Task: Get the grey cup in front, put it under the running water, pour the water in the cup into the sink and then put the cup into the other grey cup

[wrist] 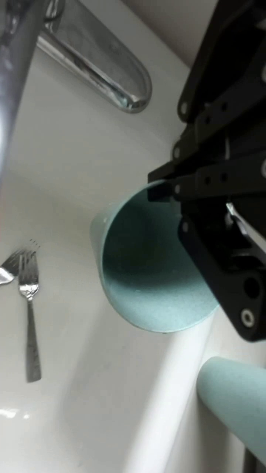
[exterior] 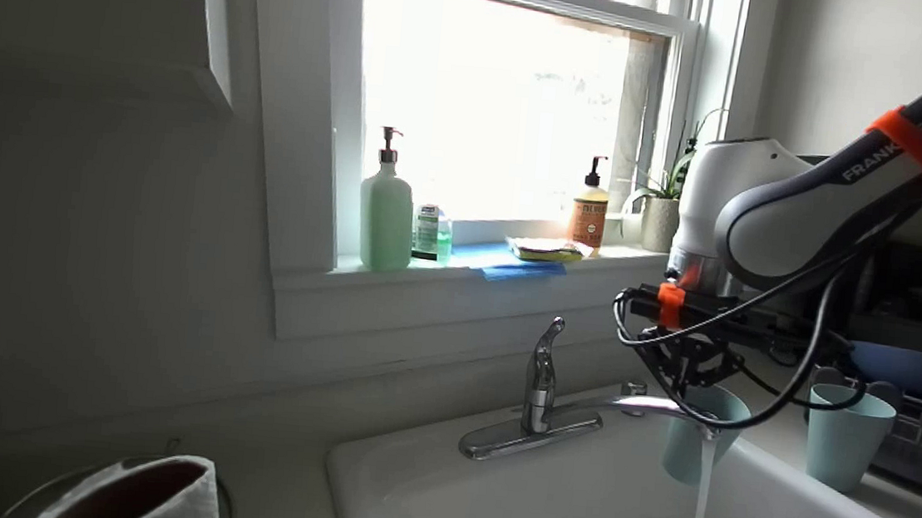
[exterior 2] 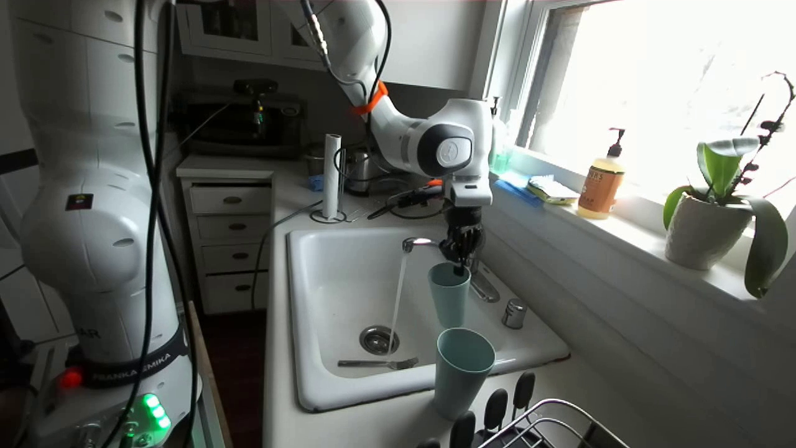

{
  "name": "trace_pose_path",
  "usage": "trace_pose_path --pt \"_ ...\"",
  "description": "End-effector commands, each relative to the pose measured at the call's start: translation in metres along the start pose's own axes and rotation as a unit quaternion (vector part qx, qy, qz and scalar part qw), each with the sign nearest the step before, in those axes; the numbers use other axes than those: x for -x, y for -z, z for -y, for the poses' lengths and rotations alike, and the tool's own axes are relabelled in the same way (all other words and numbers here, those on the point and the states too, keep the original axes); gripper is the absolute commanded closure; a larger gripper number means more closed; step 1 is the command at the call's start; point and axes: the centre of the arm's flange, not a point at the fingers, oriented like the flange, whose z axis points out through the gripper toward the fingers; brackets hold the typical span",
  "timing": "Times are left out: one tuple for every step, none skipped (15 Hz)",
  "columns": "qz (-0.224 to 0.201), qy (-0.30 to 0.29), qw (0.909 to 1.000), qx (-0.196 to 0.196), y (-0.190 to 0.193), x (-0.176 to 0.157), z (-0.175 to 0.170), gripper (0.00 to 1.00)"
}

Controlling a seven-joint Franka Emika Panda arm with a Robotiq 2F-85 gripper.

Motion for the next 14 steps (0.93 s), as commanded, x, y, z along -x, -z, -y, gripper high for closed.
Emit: trace_pose_path --pt "-0.059 0.041 0.9949 -0.070 0.034 0.014 -0.027 0.99" --pt "-0.071 0.050 0.9918 -0.094 0.040 0.016 -0.031 0.99" --pt "-0.081 0.054 0.9885 -0.115 0.046 0.019 -0.033 0.99" --pt "-0.087 0.056 0.9857 -0.133 0.051 0.021 -0.037 0.99" --pt "-0.096 0.056 0.9811 -0.159 0.055 0.023 -0.041 0.99" --pt "-0.103 0.057 0.9764 -0.181 0.059 0.026 -0.045 0.99" --pt "-0.113 0.061 0.9696 -0.208 0.062 0.028 -0.049 0.99" --pt "-0.122 0.067 0.9629 -0.231 0.065 0.031 -0.052 0.99" --pt "-0.133 0.073 0.9551 -0.255 0.069 0.033 -0.055 0.99" --pt "-0.145 0.081 0.9471 -0.275 0.072 0.034 -0.058 0.99" --pt "-0.156 0.088 0.9390 -0.293 0.075 0.033 -0.061 0.99" --pt "-0.167 0.092 0.9308 -0.312 0.078 0.030 -0.064 0.99" --pt "-0.178 0.095 0.9225 -0.329 0.085 0.026 -0.065 0.99" --pt "-0.188 0.095 0.9150 -0.344 0.089 0.022 -0.068 0.99"
